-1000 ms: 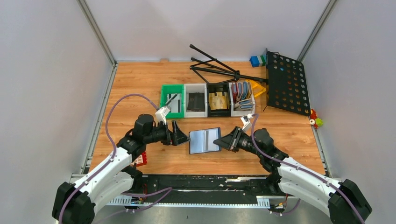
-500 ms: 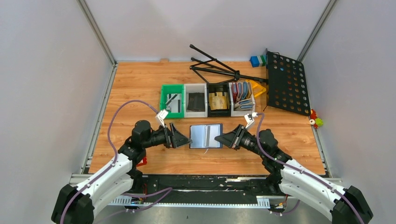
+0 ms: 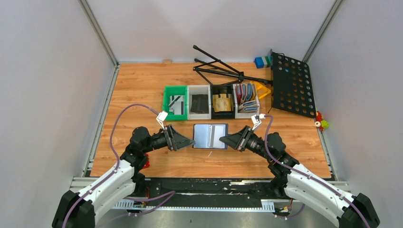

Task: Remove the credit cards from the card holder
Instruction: Remove the credit card from the card holder.

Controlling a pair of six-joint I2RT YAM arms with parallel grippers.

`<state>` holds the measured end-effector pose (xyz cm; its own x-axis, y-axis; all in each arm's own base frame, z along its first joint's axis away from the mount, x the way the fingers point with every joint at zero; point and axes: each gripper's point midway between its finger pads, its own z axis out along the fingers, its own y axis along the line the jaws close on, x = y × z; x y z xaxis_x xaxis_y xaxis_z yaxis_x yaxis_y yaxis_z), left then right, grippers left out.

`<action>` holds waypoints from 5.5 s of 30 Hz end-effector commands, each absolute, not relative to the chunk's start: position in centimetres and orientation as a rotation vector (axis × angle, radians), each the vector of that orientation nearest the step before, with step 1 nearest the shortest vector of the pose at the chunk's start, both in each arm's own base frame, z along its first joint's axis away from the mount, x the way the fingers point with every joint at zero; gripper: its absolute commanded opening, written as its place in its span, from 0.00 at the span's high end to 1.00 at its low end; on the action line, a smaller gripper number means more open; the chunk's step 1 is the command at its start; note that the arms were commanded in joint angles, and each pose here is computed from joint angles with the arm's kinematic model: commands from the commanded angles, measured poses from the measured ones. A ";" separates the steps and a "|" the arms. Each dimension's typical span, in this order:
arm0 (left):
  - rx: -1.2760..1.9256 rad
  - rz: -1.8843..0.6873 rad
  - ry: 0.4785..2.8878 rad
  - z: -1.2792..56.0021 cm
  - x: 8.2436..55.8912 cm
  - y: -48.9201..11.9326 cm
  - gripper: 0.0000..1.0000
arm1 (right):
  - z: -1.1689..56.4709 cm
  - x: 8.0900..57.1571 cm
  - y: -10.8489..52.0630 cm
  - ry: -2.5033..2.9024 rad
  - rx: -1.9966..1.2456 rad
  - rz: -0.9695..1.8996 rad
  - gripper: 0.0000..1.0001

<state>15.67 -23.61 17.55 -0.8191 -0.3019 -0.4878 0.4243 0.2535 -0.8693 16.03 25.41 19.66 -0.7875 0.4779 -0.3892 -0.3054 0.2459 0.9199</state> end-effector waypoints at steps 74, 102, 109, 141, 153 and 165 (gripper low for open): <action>0.102 -1.727 1.831 20.1 16.0 -24.1 1.00 | 22.3 14.6 27.8 2.022 -0.102 1.587 0.67; 0.101 -1.668 1.880 18.5 16.8 -24.2 1.00 | 22.8 12.9 32.5 2.118 -0.298 1.565 1.00; 0.112 -1.657 1.881 18.5 16.7 -24.2 1.00 | 20.2 13.9 32.4 2.273 -0.282 1.316 1.00; 0.121 -1.690 1.870 19.1 16.1 -24.1 1.00 | 17.5 14.9 31.5 2.377 -0.248 1.057 0.65; 0.042 -1.734 1.852 18.3 15.6 -23.7 0.54 | 19.1 14.4 30.8 2.303 -0.169 1.198 0.97; 0.052 -1.835 1.706 21.0 14.6 -23.4 0.30 | 19.3 13.8 31.6 2.310 -0.153 1.290 0.99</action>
<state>15.24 -23.72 18.47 -0.8382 -0.3726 -0.3981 0.3836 0.1159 -0.9162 13.57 30.84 17.94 -0.8778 0.0935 -0.4697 -0.3233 0.6079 0.7252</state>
